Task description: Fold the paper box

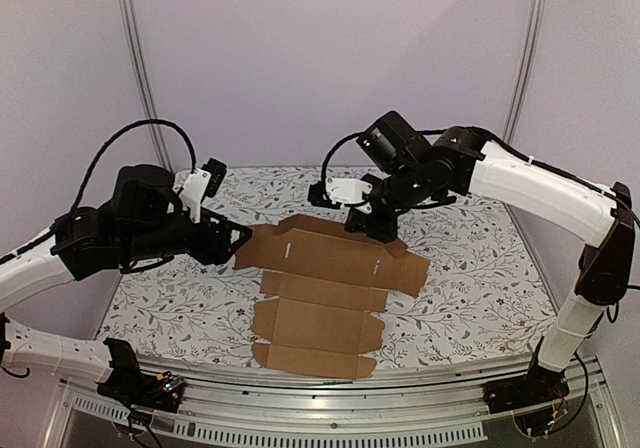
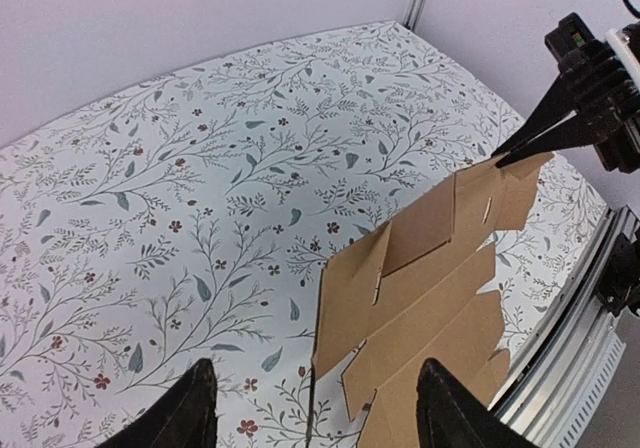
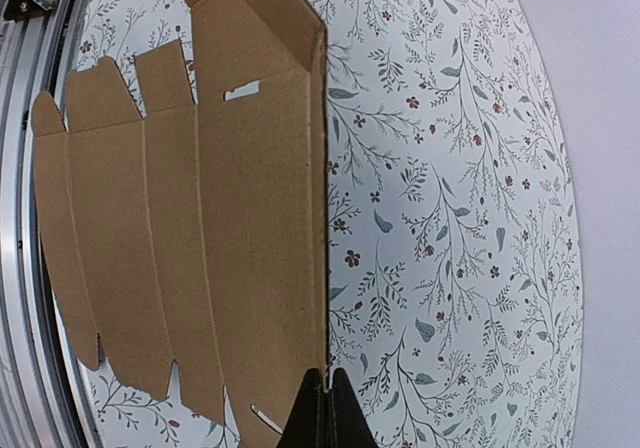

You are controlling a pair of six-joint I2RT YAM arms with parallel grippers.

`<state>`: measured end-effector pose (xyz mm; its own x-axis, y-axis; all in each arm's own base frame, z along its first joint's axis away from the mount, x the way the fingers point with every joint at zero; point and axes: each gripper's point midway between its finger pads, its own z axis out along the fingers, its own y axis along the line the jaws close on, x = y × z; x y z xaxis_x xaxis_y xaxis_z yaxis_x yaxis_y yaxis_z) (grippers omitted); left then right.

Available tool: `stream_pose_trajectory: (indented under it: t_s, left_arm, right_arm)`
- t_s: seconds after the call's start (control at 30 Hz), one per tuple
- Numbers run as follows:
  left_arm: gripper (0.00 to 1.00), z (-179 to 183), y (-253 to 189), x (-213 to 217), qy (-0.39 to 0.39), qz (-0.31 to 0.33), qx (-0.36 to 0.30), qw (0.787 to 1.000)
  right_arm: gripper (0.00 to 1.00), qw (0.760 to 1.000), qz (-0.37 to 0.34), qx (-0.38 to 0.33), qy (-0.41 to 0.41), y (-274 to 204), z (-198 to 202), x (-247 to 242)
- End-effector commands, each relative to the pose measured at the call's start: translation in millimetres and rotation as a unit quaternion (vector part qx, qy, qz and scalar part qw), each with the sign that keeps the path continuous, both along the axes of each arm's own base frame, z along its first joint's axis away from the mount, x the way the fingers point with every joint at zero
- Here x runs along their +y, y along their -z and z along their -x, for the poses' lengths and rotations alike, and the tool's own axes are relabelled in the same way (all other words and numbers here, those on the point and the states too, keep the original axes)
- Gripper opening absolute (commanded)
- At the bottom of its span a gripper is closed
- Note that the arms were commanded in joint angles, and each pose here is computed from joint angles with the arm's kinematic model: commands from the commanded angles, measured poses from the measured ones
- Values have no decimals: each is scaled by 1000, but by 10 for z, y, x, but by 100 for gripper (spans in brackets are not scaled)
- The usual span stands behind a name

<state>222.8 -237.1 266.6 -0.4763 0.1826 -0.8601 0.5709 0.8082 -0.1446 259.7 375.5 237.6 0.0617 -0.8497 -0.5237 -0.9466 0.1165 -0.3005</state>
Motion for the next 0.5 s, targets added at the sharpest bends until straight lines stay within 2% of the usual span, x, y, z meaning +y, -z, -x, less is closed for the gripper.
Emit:
stream_pose_trajectory:
  t_s: [0.0, 0.13, 0.47]
  left_arm:
    - [66, -34, 190, 57, -40, -16, 30, 999]
    - [67, -40, 343, 119, -68, -24, 58, 996]
    - [69, 86, 348, 243, -92, -6, 102, 990]
  right_arm:
    - [0, 998, -21, -38, 37, -134, -106, 4]
    - [0, 997, -20, -48, 64, -53, -158, 8]
    - [0, 986, 23, -114, 122, 274, -289, 74]
